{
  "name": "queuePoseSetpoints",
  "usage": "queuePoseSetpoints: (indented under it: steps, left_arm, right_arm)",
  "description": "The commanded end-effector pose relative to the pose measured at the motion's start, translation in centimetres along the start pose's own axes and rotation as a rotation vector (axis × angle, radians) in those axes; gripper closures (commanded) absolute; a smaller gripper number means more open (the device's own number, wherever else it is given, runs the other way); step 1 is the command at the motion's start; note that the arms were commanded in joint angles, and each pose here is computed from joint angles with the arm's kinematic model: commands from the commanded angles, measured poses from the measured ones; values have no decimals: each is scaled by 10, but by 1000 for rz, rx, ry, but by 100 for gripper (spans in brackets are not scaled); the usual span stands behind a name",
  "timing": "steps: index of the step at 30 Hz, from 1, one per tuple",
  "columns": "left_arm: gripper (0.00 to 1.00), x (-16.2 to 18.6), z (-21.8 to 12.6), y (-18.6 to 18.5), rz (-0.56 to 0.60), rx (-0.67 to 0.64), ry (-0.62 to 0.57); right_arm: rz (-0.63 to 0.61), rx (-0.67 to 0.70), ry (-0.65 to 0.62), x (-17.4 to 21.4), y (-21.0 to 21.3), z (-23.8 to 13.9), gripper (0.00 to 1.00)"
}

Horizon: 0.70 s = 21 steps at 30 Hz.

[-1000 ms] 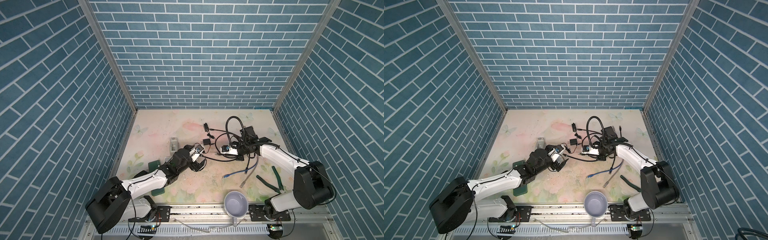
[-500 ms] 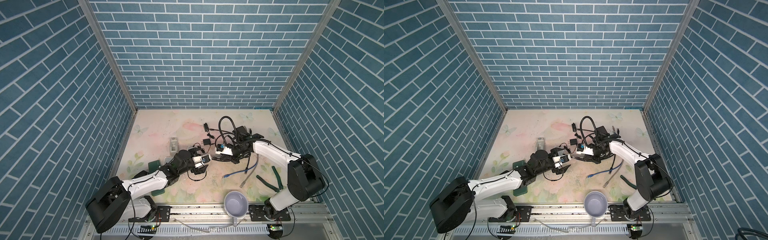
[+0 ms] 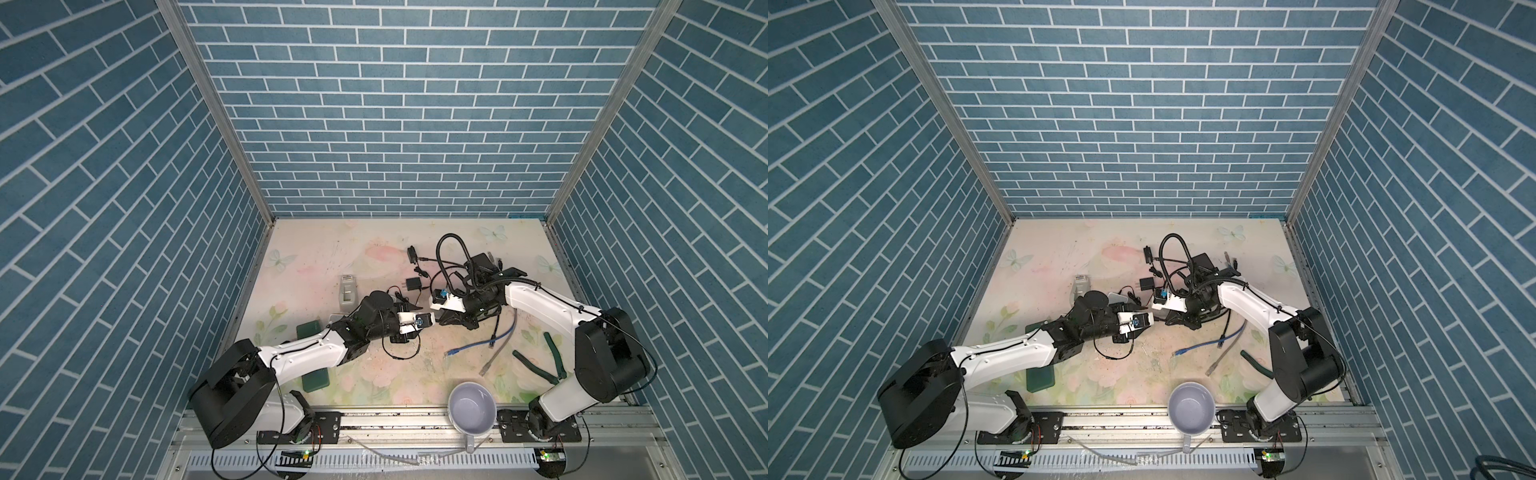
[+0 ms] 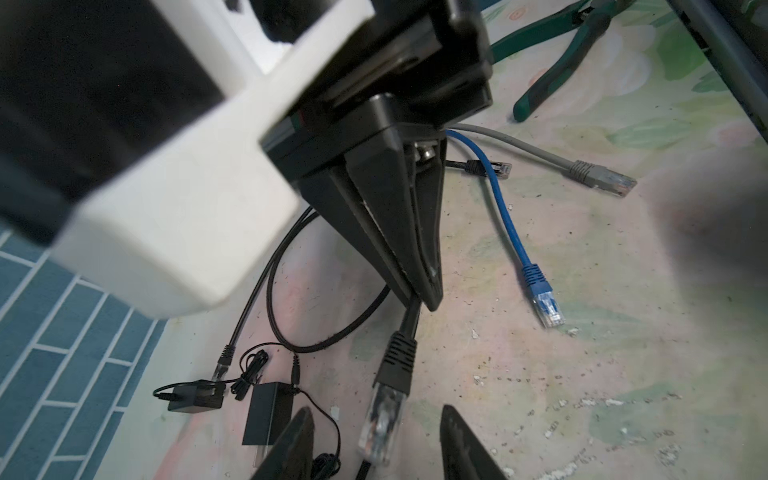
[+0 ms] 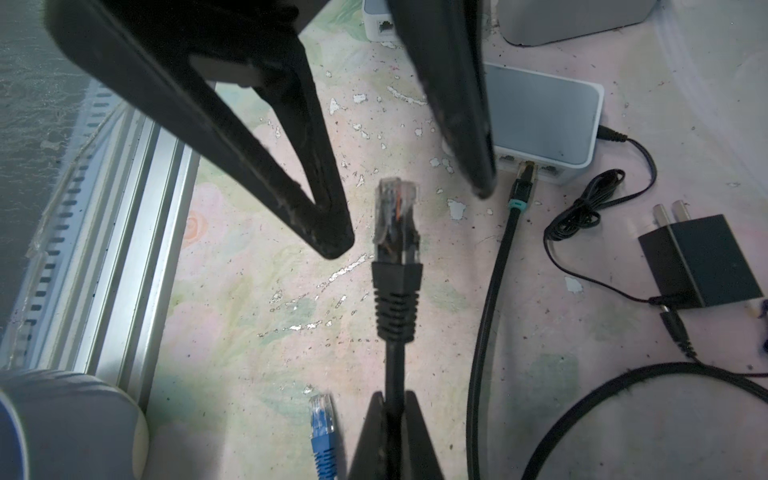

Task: Insert the plug into the switch port
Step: 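Carry the black plug to the router while the left gripper turns it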

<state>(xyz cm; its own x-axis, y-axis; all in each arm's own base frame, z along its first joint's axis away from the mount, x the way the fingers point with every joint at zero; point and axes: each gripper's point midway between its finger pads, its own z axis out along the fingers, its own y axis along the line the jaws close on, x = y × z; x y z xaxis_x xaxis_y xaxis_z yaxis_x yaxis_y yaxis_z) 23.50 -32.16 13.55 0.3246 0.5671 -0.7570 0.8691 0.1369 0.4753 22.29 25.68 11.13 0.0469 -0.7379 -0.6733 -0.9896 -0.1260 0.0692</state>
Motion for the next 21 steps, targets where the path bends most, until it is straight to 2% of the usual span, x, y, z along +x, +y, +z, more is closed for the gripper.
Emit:
queuePoseSetpoints:
  steps: [1,13,21]
  left_arm:
    - [55,-6,3,-7,7,44,-14]
    - [78,-8,8,-2,35,33,-20]
    - [90,-3,9,-4,29,34,0]
  right_arm:
    - [1,-23,-32,-12,5,-5,100]
    - [9,-30,-26,-10,7,-4,100]
    - [-5,-19,-38,-12,6,-5,100]
